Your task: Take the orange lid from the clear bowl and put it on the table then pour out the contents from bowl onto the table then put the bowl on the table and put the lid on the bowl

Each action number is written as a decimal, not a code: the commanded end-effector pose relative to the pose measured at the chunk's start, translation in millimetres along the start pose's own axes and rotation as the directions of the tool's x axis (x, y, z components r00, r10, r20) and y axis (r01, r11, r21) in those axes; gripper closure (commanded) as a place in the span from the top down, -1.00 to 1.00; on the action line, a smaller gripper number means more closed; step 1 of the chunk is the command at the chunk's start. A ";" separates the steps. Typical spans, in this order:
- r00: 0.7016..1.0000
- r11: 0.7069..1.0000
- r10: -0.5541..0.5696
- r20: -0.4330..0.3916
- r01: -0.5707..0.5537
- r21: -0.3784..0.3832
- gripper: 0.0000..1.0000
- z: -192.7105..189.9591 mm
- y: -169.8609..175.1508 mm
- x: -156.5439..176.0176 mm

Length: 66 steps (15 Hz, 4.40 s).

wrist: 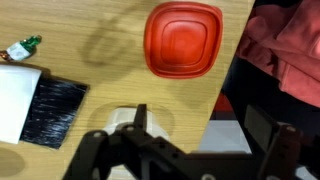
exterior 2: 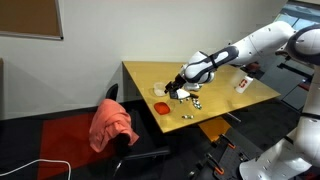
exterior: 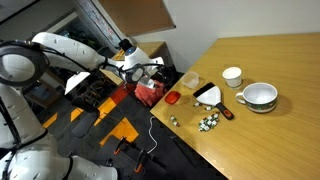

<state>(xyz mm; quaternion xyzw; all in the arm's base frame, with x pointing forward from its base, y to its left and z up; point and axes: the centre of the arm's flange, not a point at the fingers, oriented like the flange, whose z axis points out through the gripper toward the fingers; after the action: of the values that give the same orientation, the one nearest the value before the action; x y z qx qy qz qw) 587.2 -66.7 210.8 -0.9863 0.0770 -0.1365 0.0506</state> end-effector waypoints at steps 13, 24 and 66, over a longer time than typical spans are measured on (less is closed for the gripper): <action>0.995 0.996 0.036 0.098 -0.028 -0.081 1.00 36.4 31.7 -38.5; 0.990 0.996 0.038 0.135 -0.026 -0.088 1.00 44.2 38.2 -21.3; 0.974 0.992 0.000 0.227 0.028 -0.119 -1.00 124.0 27.3 1.4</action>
<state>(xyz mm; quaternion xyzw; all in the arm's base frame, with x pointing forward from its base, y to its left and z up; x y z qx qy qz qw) 612.7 -87.6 92.7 -0.9977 0.0663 -0.0169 0.0035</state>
